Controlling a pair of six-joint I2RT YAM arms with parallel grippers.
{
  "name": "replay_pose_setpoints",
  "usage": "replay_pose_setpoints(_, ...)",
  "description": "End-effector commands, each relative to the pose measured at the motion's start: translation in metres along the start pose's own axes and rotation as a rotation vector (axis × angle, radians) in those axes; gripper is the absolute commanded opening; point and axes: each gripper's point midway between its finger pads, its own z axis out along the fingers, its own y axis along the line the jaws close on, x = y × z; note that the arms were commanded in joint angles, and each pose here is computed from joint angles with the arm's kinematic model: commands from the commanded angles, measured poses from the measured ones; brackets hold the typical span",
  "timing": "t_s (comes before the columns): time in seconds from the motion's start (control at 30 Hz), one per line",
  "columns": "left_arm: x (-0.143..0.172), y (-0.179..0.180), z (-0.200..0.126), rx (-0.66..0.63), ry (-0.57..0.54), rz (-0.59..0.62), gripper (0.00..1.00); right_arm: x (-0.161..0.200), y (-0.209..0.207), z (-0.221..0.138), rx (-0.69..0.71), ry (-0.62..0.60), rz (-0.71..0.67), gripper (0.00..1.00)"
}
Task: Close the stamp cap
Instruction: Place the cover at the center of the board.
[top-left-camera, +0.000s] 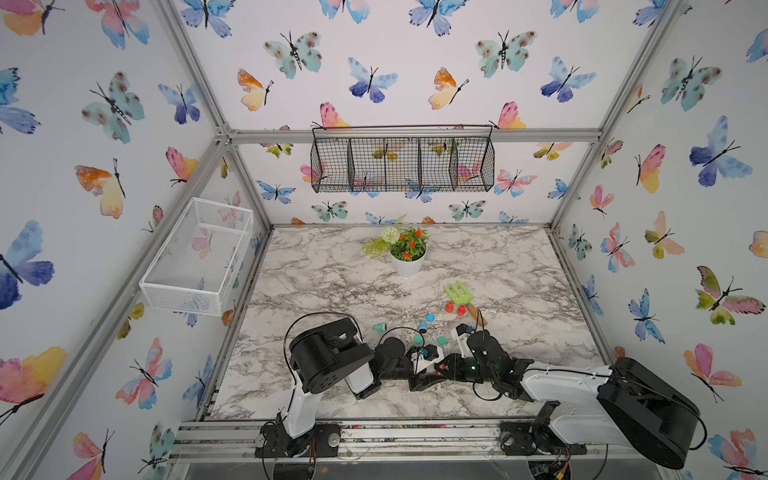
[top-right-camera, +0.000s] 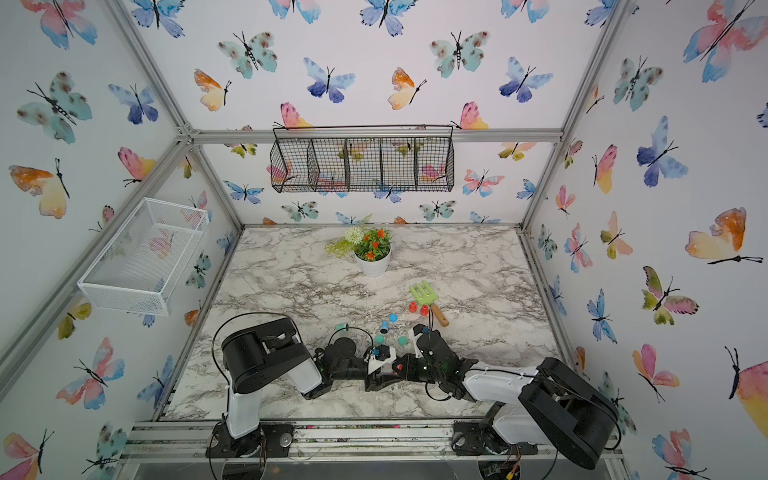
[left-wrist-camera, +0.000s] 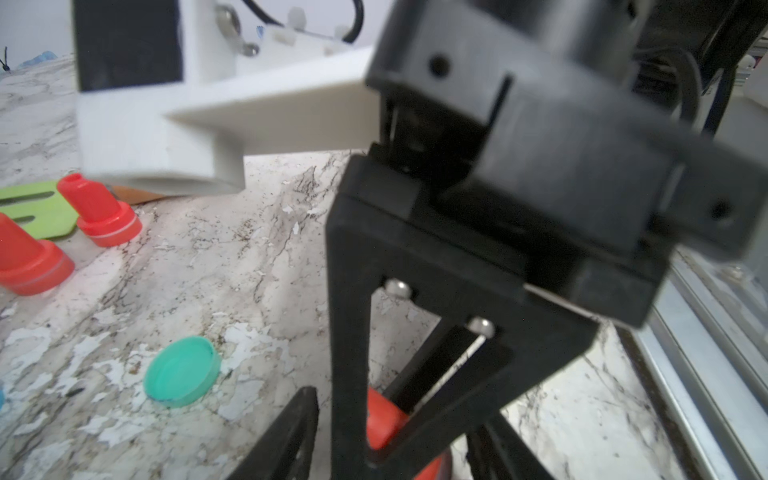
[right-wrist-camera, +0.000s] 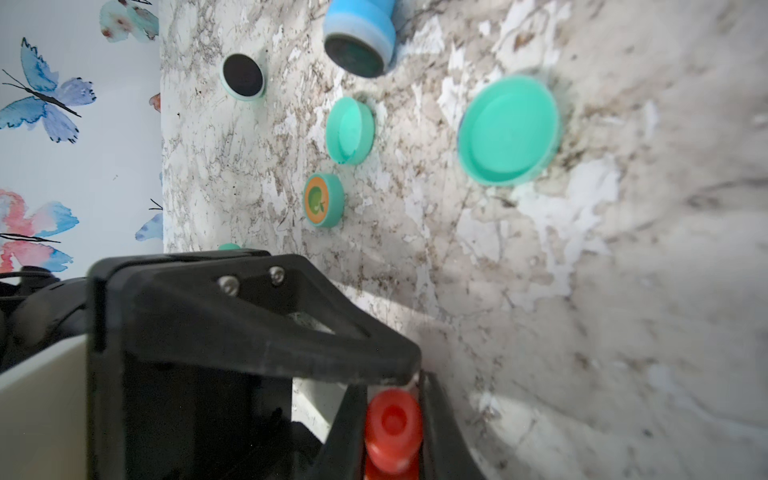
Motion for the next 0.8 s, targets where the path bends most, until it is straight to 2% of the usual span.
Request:
replay_pose_setpoints(0.0,-0.014,0.001,-0.004,-0.004,-0.029,0.010,0.59,-0.013,-0.002,-0.009,0.051,-0.054,-0.024,0.02)
replay_pose_setpoints(0.23,-0.028,0.006,-0.007,-0.035,-0.050,0.021,0.59,-0.032,-0.001,-0.034,0.088,-0.172,-0.047,0.02)
replay_pose_setpoints(0.43,-0.052,0.014,-0.012,-0.076,-0.083,0.014,0.59,-0.034,0.012,-0.036,0.069,-0.152,-0.107,0.02)
replay_pose_setpoints(0.63,-0.093,0.030,-0.023,-0.144,-0.152,-0.038,0.59,-0.043,0.021,-0.043,0.075,-0.169,-0.184,0.02)
replay_pose_setpoints(0.77,-0.126,0.044,-0.044,-0.192,-0.229,-0.118,0.58,-0.058,0.034,-0.054,0.059,-0.242,-0.246,0.02)
